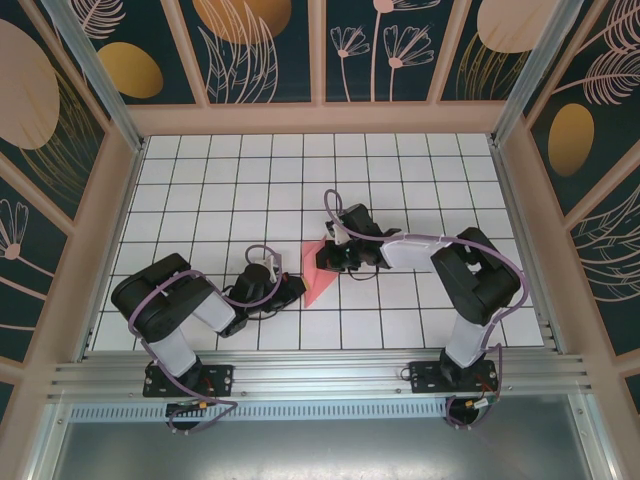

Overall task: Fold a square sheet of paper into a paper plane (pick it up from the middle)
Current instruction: Fourth fold the wing at the center of the table.

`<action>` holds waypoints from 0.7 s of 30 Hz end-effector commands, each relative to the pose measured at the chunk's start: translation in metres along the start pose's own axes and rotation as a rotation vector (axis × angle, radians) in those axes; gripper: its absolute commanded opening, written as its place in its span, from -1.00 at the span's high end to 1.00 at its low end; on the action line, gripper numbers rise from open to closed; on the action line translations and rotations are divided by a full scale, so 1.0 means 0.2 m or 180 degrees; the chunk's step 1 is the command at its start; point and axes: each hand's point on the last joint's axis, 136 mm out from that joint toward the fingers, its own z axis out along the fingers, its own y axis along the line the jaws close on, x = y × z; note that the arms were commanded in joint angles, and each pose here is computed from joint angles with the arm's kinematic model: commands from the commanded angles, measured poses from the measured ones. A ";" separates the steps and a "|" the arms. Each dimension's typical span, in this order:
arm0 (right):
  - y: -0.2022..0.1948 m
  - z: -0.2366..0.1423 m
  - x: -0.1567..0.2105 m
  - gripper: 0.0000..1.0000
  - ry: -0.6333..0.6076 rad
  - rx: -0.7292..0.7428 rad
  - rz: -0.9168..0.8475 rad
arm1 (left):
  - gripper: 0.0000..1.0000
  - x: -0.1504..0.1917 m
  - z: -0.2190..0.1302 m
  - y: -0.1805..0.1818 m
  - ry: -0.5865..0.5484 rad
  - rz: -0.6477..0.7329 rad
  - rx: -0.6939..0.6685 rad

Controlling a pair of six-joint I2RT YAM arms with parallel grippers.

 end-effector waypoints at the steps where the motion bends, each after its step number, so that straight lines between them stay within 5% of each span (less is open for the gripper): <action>1: 0.04 0.04 -0.02 0.91 0.0018 -0.0123 -0.0001 | 1.00 0.04 -0.02 0.26 0.0036 -0.0137 -0.0606; 8: 0.01 0.08 -0.02 0.91 0.0065 -0.0100 0.0011 | 0.99 0.02 -0.02 0.21 -0.0020 -0.0100 -0.0527; 21: -0.01 0.08 -0.02 0.91 0.0072 -0.0009 0.0010 | 0.59 -0.05 -0.04 0.09 -0.0137 0.0089 -0.0456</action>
